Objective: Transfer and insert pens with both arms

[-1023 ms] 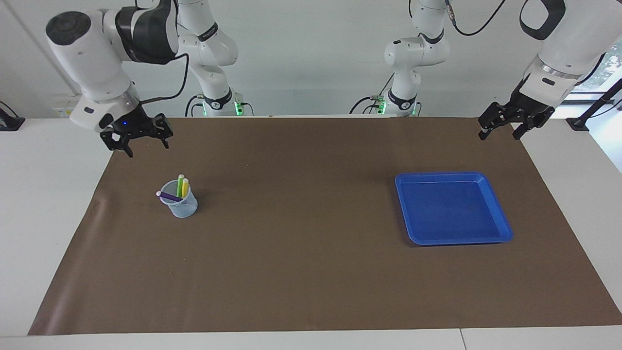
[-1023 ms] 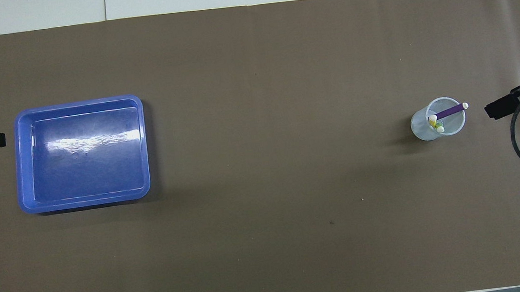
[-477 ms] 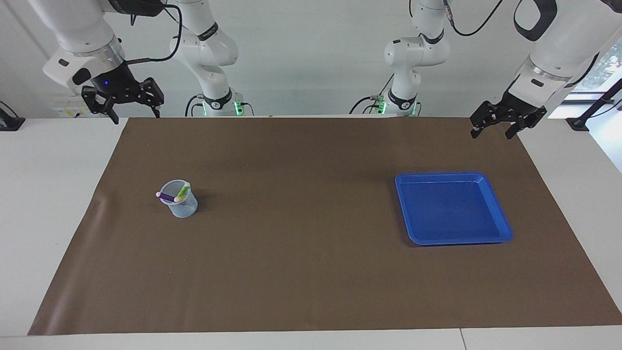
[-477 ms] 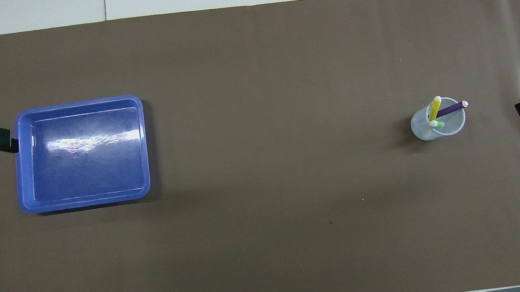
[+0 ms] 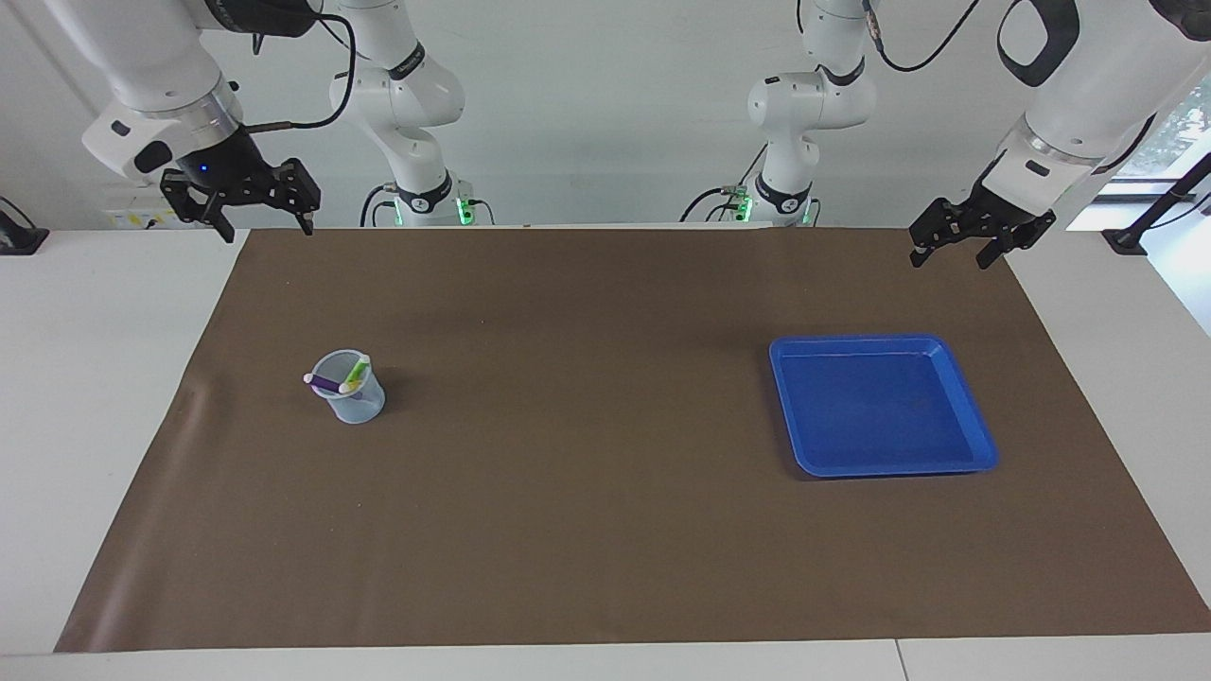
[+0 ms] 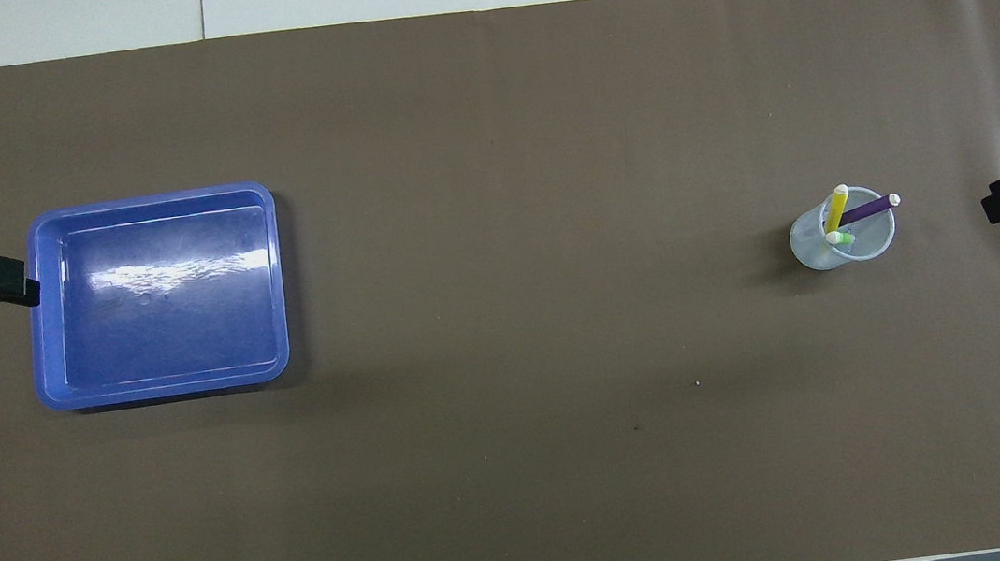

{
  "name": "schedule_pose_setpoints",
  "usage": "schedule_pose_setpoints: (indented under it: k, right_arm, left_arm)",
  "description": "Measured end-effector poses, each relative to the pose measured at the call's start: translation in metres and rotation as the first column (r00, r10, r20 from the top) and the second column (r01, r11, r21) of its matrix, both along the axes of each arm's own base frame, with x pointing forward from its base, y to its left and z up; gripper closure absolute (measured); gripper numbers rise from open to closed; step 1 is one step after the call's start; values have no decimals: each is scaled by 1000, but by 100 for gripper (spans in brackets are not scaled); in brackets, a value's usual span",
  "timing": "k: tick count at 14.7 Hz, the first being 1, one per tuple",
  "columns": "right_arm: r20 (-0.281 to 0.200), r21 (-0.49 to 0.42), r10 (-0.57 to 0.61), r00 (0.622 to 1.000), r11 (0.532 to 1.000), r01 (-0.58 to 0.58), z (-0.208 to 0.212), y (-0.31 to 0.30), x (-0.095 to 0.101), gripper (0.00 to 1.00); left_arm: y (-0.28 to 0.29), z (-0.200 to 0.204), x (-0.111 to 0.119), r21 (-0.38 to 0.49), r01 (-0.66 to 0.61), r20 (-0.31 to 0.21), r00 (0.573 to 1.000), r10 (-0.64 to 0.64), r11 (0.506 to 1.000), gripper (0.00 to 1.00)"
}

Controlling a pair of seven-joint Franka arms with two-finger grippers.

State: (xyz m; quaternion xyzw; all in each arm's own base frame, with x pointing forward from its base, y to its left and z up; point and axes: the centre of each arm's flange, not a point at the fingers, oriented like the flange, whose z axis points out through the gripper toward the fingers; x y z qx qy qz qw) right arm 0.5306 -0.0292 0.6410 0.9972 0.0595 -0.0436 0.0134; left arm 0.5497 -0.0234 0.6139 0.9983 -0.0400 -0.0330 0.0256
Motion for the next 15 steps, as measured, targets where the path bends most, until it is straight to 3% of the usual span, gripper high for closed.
schedule_pose_setpoints:
  k: [15]
  right_arm:
    - [-3, -5, -81, 997, 997, 81, -3, -13, 3, 0]
  left_arm:
    - [-4, 3, -1, 13, -4, 7, 1000, 4, 1000, 0]
